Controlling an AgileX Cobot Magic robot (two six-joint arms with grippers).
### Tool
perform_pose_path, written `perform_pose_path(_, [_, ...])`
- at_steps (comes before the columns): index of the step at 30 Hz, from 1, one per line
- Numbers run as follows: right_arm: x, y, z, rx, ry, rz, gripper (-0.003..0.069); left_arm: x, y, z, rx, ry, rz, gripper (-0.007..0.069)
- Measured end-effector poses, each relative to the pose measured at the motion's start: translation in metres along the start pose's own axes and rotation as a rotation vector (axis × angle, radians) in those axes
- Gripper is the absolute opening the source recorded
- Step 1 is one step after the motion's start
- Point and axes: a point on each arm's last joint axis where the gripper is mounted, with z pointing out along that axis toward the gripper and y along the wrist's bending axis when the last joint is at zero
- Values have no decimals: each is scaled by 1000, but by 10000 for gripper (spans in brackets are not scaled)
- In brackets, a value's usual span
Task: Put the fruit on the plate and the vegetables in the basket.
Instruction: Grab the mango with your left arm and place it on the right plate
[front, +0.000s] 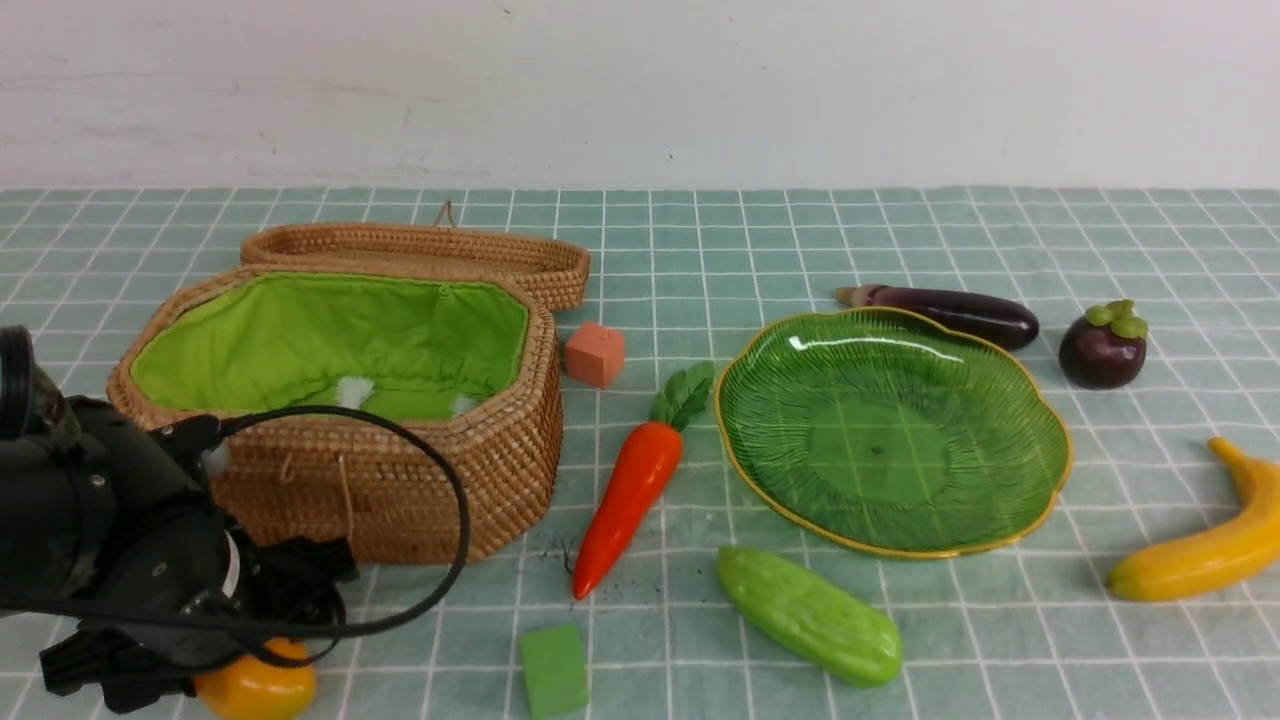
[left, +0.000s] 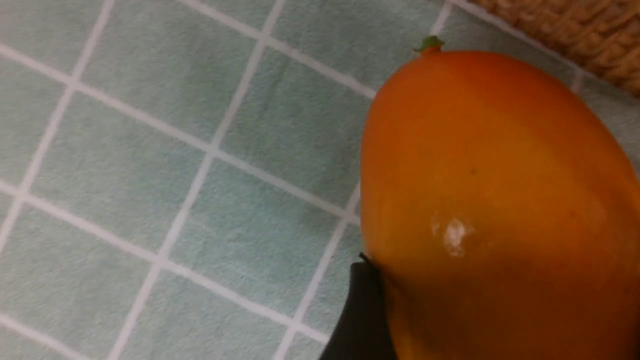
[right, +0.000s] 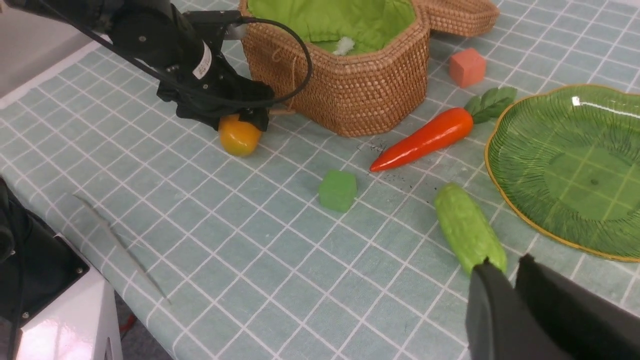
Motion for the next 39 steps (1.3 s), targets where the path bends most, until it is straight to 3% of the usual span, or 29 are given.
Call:
perform_pose_path(8, [0,0,0,1,-3,-1,81,4,16,-15,-126,39,7,567])
perform_pose_path(13, [0,0,0,2,-5,-1,85,0,27,-58,-59,-22,97,567])
perform_pose_path(14, [-1,0,0,5,-12,-1,85,-3,30,-87,15,-82,220,567])
perform_pose_path(15, [-1,-1,0,6,-15,-1,85,-4,30,-91,27,-89,232,567])
perform_pose_path(17, [-4,-1,0,16,-43,-1,86,-13,27,-133,142,-206,506,567])
perform_pose_path(19, [-5,-2,0,23,-60,-1,86,-17,23,-147,186,-249,610,567])
perform_pose_path(20, [-8,-3,0,32,-85,-1,87,-24,13,-168,274,-319,762,567])
perform_pose_path(23, [-12,-5,-1,50,-131,-1,87,-33,-10,-185,404,-389,988,567])
perform_pose_path(28, [-15,-8,-4,100,-154,9,87,-45,-76,-172,644,-366,1156,567])
perform_pose_path(30, [-16,-9,-6,118,-152,16,87,-44,-98,-163,670,-359,1208,567])
perform_pose_path(33, [-17,-11,-10,164,-145,43,87,-29,-156,-138,697,-341,1339,564])
perform_pose_path(35, [-17,-12,-10,170,-141,49,87,-24,-171,-133,693,-334,1364,564])
perform_pose_path(38, [-14,-12,-10,173,-110,57,90,-9,-229,-104,742,-308,1416,564])
perform_pose_path(39, [-14,-12,-11,174,-110,56,90,-8,-232,-103,743,-306,1414,564])
